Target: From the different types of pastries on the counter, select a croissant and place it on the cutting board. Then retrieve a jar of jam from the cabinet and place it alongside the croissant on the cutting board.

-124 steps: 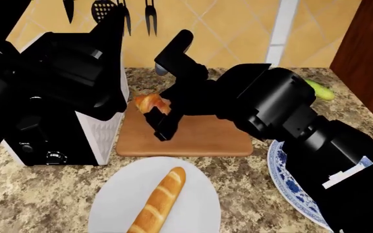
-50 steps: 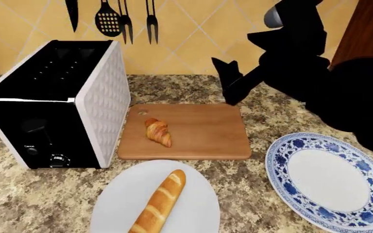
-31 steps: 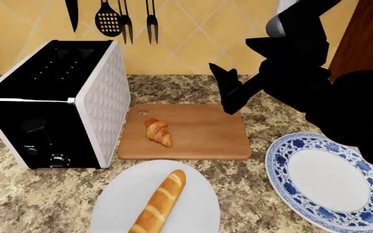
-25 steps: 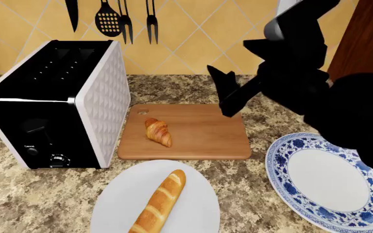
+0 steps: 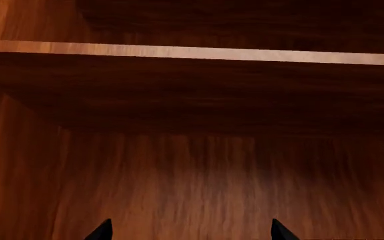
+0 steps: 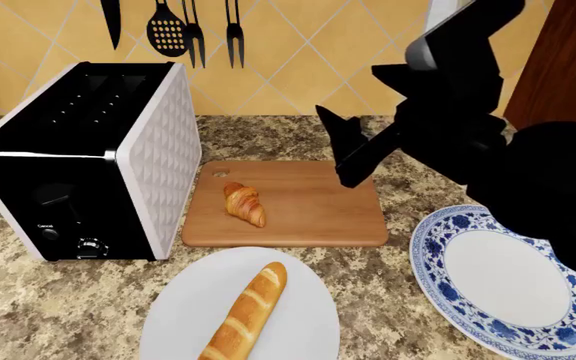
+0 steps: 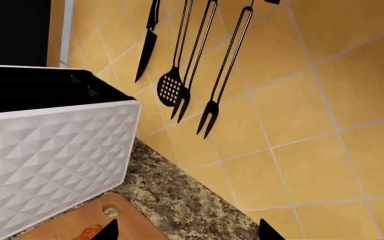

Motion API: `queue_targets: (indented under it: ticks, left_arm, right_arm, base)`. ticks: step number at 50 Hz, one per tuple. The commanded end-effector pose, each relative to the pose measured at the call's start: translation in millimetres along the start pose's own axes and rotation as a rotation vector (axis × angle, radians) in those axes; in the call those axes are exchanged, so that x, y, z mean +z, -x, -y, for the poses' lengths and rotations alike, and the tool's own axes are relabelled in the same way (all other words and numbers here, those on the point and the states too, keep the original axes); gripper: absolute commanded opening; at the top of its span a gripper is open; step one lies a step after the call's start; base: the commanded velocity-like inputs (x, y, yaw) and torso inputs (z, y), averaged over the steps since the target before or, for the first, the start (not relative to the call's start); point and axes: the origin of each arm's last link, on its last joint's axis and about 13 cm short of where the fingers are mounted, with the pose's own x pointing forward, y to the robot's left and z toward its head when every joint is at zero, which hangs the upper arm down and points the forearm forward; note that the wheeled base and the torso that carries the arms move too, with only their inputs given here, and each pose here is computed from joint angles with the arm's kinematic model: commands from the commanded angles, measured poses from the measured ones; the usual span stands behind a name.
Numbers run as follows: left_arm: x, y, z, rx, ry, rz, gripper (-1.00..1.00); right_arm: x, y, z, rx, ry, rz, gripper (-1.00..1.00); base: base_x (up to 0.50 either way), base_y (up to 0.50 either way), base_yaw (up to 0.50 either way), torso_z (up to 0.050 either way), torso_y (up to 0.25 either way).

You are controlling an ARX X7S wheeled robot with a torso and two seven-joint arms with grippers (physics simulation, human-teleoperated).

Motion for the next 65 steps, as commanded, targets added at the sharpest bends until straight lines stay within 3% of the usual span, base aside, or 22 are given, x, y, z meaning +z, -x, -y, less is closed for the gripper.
queue_targets:
  ticks: [1, 15, 29, 41, 49, 65]
  left_arm:
    - [-7.0, -39.0, -15.8, 0.086, -0.037, -0.112, 1.0]
    - [-16.8, -69.9, -30.8, 0.233, -0.177, -0.183, 1.0]
    - [-40.5, -82.9, -33.2, 0.197, -0.157, -0.328, 1.0]
    - [-50.0, -81.7, -31.2, 0.122, -0.077, -0.399, 1.0]
    - [-54.3, -79.6, -34.4, 0.157, -0.08, -0.436, 1.0]
    - [-68.1, -76.8, -33.2, 0.125, -0.04, -0.523, 1.0]
  right_arm:
    - [-0.3, 1.5, -0.4, -0.003, -0.002, 0.005, 1.0]
    - [-2.8, 2.3, -0.3, -0.008, -0.01, 0.011, 1.0]
    - [-0.7, 1.7, -2.3, -0.002, -0.012, 0.016, 1.0]
    - [-0.1, 1.4, -2.0, -0.003, -0.012, 0.018, 1.0]
    - [-0.7, 1.0, -1.7, -0.003, -0.014, 0.019, 1.0]
    - [-0.3, 0.5, -1.9, -0.002, -0.014, 0.02, 1.0]
  base:
    - [0.0, 0.0, 0.0, 0.0, 0.0]
    - [0.0, 0.0, 0.0, 0.0, 0.0]
    - [0.0, 0.0, 0.0, 0.0, 0.0]
    - [0.0, 0.0, 0.0, 0.0, 0.0]
    - [0.0, 0.0, 0.0, 0.0, 0.0]
    - [0.0, 0.0, 0.0, 0.0, 0.0]
